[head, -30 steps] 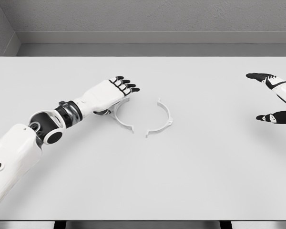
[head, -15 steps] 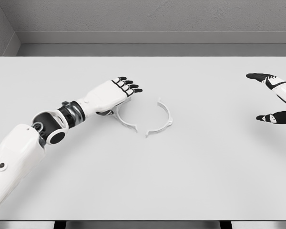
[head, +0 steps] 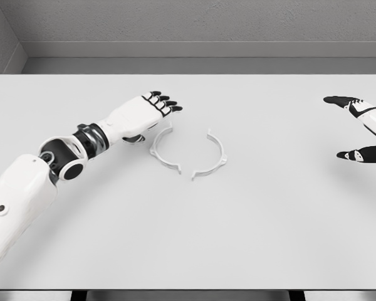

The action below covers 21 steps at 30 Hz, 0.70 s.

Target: Assemble PVC drainage pipe clamps

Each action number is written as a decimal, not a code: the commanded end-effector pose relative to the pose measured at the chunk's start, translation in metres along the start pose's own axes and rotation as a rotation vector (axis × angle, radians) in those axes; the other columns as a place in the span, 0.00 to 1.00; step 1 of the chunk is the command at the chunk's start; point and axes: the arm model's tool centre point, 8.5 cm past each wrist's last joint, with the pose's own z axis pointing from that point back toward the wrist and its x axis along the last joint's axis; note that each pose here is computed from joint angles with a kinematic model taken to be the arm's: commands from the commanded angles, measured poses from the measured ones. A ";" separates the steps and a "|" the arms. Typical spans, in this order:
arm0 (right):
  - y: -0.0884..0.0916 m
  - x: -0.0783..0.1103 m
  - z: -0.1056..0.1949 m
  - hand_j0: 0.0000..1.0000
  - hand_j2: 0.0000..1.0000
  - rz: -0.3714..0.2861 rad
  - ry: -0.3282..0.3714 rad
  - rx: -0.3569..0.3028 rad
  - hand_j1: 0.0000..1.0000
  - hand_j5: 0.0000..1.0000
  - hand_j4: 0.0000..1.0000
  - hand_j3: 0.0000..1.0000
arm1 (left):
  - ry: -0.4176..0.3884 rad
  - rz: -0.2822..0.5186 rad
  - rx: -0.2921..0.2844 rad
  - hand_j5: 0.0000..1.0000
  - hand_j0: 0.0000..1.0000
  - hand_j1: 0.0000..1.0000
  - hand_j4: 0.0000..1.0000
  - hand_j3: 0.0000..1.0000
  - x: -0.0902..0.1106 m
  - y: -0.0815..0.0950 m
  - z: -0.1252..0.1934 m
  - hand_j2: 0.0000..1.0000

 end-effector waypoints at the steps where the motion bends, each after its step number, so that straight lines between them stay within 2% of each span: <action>1: -0.001 0.000 0.000 1.00 1.00 -0.007 -0.001 -0.005 1.00 1.00 1.00 1.00 | 0.002 0.010 -0.005 1.00 1.00 1.00 1.00 1.00 0.000 -0.003 -0.002 1.00; 21: 0.000 0.000 0.001 1.00 1.00 -0.008 0.000 -0.004 1.00 1.00 1.00 1.00 | -0.042 0.015 0.007 1.00 1.00 1.00 1.00 1.00 0.018 -0.002 -0.012 1.00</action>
